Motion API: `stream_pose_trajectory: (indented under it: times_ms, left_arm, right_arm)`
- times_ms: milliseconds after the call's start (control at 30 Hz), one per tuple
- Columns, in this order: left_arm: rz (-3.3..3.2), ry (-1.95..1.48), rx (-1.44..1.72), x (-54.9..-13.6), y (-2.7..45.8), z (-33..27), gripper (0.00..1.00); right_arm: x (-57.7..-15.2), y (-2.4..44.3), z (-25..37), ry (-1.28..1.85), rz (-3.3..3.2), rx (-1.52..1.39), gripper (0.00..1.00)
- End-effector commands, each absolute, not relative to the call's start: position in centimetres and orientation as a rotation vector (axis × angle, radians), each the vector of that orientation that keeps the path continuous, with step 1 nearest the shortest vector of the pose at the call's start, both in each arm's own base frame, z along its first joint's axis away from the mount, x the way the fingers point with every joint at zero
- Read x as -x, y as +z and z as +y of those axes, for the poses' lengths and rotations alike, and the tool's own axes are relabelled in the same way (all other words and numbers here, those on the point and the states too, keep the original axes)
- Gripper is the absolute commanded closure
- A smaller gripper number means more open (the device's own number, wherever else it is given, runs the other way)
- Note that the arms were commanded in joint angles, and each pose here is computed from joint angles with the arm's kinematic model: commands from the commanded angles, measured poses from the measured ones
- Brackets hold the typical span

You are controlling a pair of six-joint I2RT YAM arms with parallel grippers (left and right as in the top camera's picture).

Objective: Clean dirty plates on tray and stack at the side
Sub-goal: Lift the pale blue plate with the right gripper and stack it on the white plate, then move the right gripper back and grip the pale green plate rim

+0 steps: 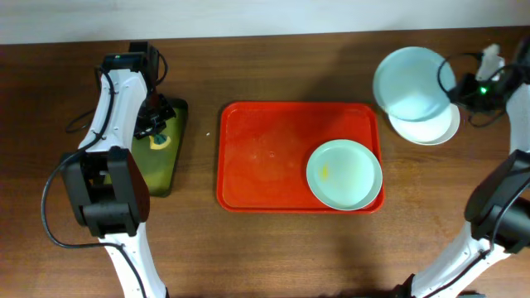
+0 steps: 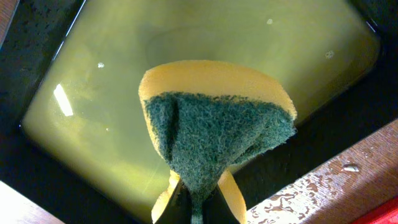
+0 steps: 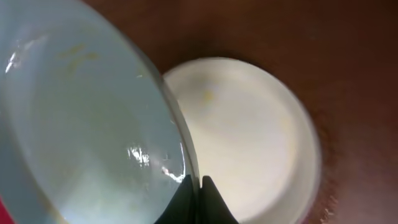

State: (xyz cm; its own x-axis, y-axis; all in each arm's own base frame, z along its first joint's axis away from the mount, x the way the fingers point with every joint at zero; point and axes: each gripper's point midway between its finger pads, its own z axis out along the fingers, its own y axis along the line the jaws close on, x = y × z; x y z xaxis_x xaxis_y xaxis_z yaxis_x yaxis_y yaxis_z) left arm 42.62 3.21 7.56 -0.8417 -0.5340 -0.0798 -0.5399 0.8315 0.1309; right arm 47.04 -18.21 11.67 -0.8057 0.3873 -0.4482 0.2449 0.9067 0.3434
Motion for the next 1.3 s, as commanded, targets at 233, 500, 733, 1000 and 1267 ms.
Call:
stream_pose_trajectory:
  times_ms: [233, 500, 733, 1000, 1267]
  left_arm:
    - [2.948, 0.223, 0.850, -42.6, 8.7, 3.3, 1.00]
    - [2.947, 0.222, 0.850, -42.6, 8.7, 3.3, 1.00]
    - [2.949, 0.224, 0.850, -42.5, 8.7, 3.3, 1.00]
    - [2.950, 0.224, 0.850, -42.5, 8.7, 3.4, 1.00]
    - [2.951, 0.219, 0.850, -42.5, 8.6, 3.3, 1.00]
  right_arm:
    - [-43.2, 4.4, -22.4, 0.170, 2.558, -0.898, 0.88]
    - [-44.4, 14.4, -12.3, 0.823, 2.457, -0.580, 0.57]
    - [-38.5, 12.0, 1.6, 0.607, 2.981, -0.301, 0.02]
    - [-30.6, 16.2, 0.7, 0.220, 3.135, -0.569, 0.02]
    - [-26.8, 11.1, 2.5, 0.390, 2.953, -0.788, 0.02]
